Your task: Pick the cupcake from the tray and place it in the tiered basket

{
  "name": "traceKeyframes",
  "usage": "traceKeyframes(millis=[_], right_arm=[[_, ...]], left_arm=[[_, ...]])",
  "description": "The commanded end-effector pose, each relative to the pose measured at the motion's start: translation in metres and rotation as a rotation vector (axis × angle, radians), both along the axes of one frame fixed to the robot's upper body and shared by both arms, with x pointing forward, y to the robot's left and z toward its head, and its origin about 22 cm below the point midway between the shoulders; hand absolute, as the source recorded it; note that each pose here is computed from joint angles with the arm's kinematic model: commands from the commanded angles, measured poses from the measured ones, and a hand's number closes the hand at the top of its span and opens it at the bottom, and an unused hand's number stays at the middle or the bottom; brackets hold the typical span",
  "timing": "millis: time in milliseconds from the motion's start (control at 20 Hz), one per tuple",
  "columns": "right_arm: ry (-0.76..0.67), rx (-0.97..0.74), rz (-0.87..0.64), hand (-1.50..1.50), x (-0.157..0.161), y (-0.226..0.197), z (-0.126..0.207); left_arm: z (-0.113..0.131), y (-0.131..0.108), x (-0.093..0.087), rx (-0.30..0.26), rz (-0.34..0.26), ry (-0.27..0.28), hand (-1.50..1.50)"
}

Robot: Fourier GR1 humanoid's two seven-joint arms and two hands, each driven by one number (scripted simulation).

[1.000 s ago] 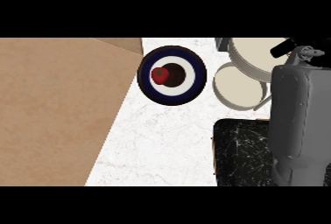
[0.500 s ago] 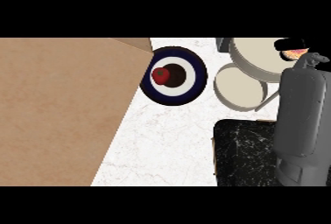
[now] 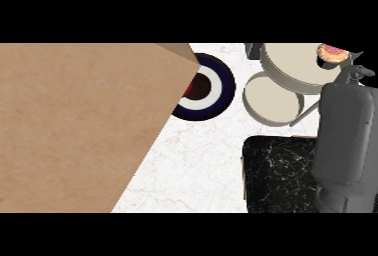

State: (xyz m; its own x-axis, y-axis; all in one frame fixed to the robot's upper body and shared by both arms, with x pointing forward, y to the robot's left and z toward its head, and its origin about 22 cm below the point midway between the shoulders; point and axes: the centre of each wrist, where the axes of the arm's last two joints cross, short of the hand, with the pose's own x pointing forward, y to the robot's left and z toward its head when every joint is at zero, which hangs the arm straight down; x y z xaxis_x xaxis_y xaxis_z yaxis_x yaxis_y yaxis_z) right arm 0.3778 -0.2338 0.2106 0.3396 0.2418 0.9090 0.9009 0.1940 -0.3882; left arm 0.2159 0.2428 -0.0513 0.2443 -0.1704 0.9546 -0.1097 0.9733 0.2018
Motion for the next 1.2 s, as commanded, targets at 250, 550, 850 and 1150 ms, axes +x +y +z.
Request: traceKeyframes(millis=[250, 550, 850, 1150], right_arm=[[-0.190, -0.028, -0.387, -1.50, -0.061, -0.024, 0.026], [-0.252, 0.009, -0.451, -1.50, -0.141, -0.025, 0.041], [-0.258, -0.013, -0.429, -1.50, -0.223, -0.019, 0.035], [-0.237, -0.005, -0.348, -1.50, -0.286, -0.010, 0.029]], left_arm=[[-0.008, 0.004, -0.011, -0.001, 0.043, 0.037, 0.00], [-0.006, 0.013, -0.016, -0.015, 0.071, 0.049, 0.00], [-0.011, 0.011, -0.020, -0.013, 0.084, 0.074, 0.00], [-0.013, 0.013, -0.024, -0.014, 0.093, 0.061, 0.00]])
